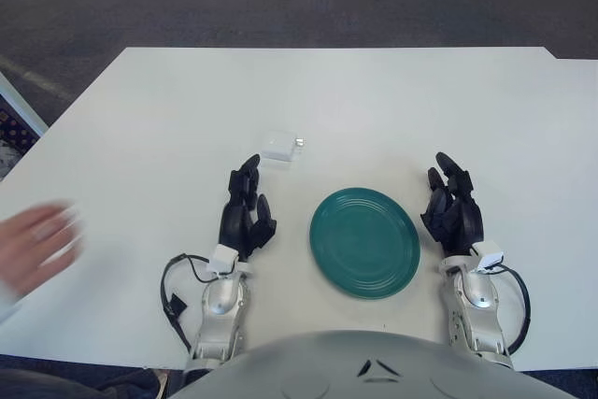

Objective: Put the charger into the plate.

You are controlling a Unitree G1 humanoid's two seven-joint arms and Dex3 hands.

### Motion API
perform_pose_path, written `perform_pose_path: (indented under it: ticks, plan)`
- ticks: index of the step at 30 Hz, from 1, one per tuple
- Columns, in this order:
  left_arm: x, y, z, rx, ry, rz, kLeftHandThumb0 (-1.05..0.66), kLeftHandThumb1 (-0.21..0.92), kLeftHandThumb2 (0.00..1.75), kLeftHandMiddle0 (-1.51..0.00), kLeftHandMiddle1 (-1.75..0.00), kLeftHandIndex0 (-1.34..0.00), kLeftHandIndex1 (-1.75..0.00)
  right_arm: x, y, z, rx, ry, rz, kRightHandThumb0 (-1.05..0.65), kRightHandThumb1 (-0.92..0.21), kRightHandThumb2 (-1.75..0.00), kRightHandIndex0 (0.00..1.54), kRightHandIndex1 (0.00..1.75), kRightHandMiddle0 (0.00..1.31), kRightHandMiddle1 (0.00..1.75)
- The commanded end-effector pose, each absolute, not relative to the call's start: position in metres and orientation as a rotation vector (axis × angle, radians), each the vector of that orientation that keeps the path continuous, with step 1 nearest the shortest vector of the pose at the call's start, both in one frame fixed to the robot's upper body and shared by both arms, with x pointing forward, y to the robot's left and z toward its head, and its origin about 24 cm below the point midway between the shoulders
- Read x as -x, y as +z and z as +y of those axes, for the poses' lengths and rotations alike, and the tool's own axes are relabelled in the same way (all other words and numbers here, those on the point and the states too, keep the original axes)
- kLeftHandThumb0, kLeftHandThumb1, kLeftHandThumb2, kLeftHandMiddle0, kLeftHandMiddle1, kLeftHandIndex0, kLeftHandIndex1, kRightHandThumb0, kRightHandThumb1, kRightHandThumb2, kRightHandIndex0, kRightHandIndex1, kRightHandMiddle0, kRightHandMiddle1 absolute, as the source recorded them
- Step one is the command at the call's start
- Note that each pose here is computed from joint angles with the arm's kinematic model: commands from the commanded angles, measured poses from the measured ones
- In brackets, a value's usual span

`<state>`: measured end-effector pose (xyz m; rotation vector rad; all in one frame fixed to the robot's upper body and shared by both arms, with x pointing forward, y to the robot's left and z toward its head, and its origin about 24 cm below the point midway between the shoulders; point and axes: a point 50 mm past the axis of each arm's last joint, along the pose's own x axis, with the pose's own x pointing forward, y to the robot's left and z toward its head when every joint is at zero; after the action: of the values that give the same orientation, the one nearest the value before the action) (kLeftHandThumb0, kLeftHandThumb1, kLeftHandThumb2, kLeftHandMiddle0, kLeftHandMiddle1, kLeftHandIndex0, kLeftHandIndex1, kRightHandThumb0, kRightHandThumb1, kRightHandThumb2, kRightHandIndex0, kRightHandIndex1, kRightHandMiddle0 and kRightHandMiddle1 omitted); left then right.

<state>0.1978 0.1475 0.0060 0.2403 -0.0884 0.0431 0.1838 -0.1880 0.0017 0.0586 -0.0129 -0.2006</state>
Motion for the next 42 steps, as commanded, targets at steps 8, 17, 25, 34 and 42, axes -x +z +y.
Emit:
perform_pose_path:
  ticks: [8, 17, 25, 34, 42]
  plan:
    - [-0.266, 0.056, 0.183, -1.122, -0.150, -0.461, -1.05, 0.92, 0.53, -0.15, 0.00, 0.00, -0.70, -0.170, -0.029, -0.184, -0.076, -0.232, 0.163, -0.71, -0.92, -0.82, 0.16, 0.01, 0.00, 0.56]
    - [-0.261, 0.062, 0.165, -1.091, -0.265, -0.555, -1.05, 0.92, 0.49, -0.18, -0.01, 0.00, -0.66, -0.168, -0.032, -0.182, -0.092, -0.246, 0.157, -0.72, -0.92, -0.81, 0.16, 0.00, 0.00, 0.61]
    - [-0.205, 0.028, 0.124, -0.550, -0.380, -0.242, -1.05, 0.92, 0.70, -0.31, -0.05, 0.00, -0.71, -0.163, -0.034, -0.183, -0.100, -0.270, 0.164, -0.73, -0.92, -0.81, 0.16, 0.00, 0.00, 0.64]
    - [-0.172, 0.004, 0.092, 0.131, -0.210, 0.077, -1.04, 0.92, 0.84, -0.53, -0.14, -0.04, -0.93, -0.163, -0.036, -0.187, -0.077, -0.273, 0.174, -0.73, -0.92, -0.81, 0.16, 0.00, 0.00, 0.64]
    - [-0.184, 0.013, 0.101, -0.045, -0.142, 0.037, -1.05, 0.92, 0.93, -0.45, -0.08, -0.07, -0.93, -0.168, -0.036, -0.188, -0.060, -0.254, 0.172, -0.73, -0.92, -0.83, 0.16, 0.00, 0.00, 0.63]
